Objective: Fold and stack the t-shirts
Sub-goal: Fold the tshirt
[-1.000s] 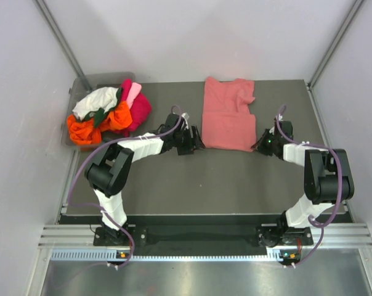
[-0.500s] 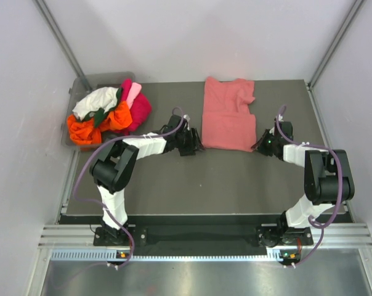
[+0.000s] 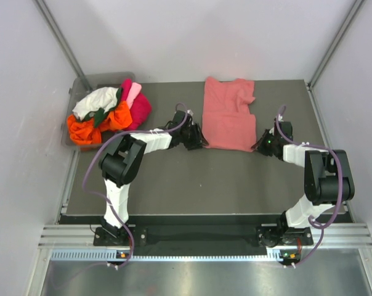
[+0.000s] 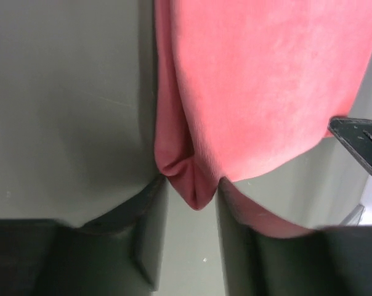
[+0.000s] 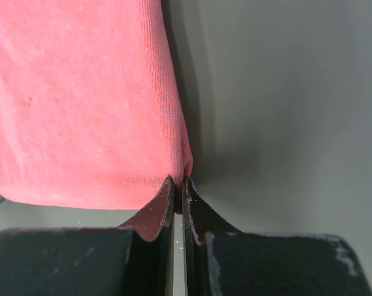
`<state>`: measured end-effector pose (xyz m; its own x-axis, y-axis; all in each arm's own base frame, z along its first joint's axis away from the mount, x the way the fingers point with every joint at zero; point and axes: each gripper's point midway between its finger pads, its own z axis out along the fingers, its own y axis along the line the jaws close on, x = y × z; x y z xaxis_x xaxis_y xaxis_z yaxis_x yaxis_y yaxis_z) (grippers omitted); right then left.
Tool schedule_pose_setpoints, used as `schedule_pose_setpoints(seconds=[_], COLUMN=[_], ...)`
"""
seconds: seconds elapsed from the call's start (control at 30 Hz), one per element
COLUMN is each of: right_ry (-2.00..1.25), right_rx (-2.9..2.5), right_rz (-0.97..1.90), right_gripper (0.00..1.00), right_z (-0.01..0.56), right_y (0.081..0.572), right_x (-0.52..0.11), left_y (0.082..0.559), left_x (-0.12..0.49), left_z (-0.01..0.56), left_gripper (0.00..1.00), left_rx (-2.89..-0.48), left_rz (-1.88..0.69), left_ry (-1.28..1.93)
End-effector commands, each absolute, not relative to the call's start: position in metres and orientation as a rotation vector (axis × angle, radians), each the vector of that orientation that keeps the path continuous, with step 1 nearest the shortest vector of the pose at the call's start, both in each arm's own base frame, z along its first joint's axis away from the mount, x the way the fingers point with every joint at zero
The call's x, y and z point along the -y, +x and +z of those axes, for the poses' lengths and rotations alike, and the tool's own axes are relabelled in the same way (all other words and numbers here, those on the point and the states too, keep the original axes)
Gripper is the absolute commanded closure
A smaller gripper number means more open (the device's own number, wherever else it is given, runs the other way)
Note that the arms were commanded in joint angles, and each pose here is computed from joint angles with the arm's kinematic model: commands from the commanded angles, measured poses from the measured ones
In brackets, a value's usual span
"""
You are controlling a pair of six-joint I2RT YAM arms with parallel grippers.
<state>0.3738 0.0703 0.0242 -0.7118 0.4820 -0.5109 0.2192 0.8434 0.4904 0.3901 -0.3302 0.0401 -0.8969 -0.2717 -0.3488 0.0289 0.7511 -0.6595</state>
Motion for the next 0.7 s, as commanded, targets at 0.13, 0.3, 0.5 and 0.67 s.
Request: schedule_pose_setpoints(seconds=[0.13, 0.3, 0.5, 0.67], right_ry=[0.468, 0.447, 0.378, 0.3], right_rx=[-2.334, -2.33, -2.388, -2.45], right_rz=[0.509, 0.52, 0.574, 0.638], right_gripper=[1.0, 1.0, 1.0, 1.0], right_z=[0.033, 0.035, 0.039, 0.038], right_y=[0.375, 0.373, 0.37, 0.338], right_x=[-0.07, -0.081, -0.118, -0.148], left_y=[0.41, 0.408, 0.404, 0.377], left_x=[0.331, 0.323, 0.291, 0.27], left_z=[0.041, 0.043, 0.061, 0.065], left_gripper=[0.98, 1.0, 1.0, 1.0], left_rx=[-2.484, -2.484, -2.459, -2.473], left_rz=[-0.969, -0.949, -1.001, -0.946], left_ry=[-0.227, -0.231, -0.264, -0.241])
